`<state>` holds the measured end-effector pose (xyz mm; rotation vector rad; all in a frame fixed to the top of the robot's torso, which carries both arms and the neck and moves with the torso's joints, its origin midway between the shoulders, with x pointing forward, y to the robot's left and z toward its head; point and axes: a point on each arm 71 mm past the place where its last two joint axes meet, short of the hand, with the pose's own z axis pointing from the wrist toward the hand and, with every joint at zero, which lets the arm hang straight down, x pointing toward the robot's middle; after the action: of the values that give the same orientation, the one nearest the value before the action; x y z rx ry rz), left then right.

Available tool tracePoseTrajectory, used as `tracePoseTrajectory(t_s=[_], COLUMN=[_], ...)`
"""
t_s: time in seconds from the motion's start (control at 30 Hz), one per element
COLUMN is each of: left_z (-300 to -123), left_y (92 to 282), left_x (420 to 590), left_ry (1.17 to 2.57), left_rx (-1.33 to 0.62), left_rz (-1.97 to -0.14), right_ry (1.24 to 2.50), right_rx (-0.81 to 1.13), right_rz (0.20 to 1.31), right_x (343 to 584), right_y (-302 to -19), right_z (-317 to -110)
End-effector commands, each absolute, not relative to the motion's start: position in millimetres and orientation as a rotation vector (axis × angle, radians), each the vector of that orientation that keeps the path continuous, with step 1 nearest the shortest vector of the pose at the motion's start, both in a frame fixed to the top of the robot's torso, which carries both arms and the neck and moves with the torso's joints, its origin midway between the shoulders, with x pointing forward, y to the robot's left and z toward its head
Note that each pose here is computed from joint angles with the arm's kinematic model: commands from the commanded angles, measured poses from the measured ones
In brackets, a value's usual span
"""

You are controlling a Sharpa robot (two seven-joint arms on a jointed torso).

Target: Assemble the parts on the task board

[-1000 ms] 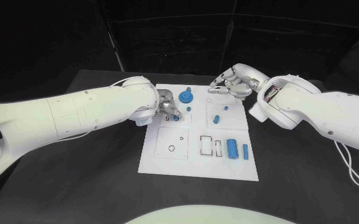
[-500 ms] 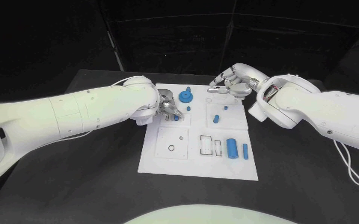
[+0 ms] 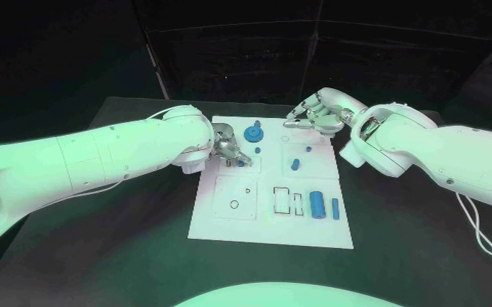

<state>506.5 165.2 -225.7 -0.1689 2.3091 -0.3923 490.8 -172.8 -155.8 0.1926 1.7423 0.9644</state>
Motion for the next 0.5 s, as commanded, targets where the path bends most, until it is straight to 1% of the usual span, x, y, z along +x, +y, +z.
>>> tracePoseTrajectory(t_s=[0.03, 0.17, 0.33, 0.4, 0.5], left_z=[-213.9, -195.4, -176.4, -171.3, -163.7], left_y=[164.7, 166.2, 171.1, 174.2, 184.5], left_x=[509.3, 515.2, 520.5, 522.3, 530.1], left_ry=[2.279, 2.244, 2.215, 2.219, 2.257], left_rx=[-0.176, -0.207, -0.24, -0.243, -0.277], left_rz=[-0.418, -0.458, -0.492, -0.495, -0.503], right_ry=[1.731, 1.73, 1.726, 1.725, 1.72], right_rx=[0.204, 0.221, 0.239, 0.243, 0.245], right_rz=[0.968, 0.95, 0.934, 0.931, 0.931], right_x=[491.8, 494.8, 498.4, 499.2, 500.1], right_y=[-174.8, -181.7, -187.9, -188.9, -189.2], right_z=[-154.2, -155.2, -156.1, -156.3, -156.2])
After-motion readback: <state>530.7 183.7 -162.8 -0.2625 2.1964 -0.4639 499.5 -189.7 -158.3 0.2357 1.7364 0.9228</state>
